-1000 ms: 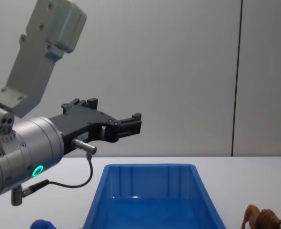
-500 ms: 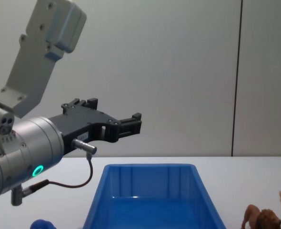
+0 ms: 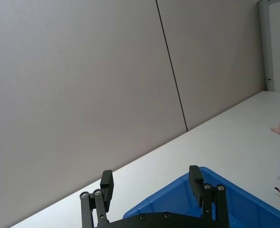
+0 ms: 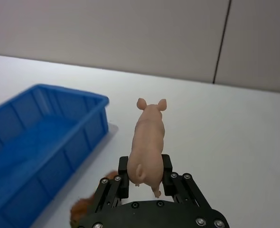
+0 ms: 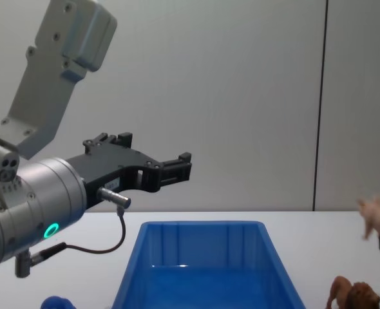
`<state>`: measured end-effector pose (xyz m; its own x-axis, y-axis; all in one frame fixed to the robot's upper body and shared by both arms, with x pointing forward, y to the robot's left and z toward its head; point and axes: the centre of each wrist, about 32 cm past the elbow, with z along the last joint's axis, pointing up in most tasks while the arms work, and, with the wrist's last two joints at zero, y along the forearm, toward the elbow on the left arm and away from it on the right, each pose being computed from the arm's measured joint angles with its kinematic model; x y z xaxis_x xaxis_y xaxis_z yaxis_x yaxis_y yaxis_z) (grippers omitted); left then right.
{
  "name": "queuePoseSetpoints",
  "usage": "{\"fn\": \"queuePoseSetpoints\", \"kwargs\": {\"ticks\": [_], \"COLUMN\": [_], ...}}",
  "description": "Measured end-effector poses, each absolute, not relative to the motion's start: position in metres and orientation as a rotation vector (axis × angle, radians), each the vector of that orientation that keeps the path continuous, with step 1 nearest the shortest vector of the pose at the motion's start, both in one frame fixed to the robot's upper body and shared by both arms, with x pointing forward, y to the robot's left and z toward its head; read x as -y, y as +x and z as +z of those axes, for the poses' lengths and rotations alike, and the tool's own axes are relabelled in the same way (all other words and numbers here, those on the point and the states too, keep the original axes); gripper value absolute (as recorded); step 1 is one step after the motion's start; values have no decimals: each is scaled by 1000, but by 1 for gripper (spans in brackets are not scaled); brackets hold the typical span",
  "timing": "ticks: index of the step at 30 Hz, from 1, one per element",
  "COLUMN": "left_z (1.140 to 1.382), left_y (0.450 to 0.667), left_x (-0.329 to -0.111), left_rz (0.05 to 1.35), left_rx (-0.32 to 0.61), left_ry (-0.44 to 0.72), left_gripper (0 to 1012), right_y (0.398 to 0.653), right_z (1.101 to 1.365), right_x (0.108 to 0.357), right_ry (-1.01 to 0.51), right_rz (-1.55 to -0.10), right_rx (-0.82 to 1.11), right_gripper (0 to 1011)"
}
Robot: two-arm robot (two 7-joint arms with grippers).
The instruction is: Pick up the two dolls from the table and place them into the box.
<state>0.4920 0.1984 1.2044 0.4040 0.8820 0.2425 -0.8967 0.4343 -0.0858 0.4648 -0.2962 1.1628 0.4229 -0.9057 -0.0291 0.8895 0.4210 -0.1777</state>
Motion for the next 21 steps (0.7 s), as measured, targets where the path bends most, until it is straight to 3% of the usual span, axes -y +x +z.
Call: {"fn": "queuePoseSetpoints", "kwargs": {"ticks": [21], "left_z": [1204], "left_y": [492], "left_x": [-198], "left_rz": [1124], "left_rx": [268], "left_ry": [61], "left_gripper": [1001], "right_y": [510], "right_z": [1208], "right_x": [255], "right_ry": [-107], "right_rz": [-839], "right_rx": [-89], "right_gripper": [371]}}
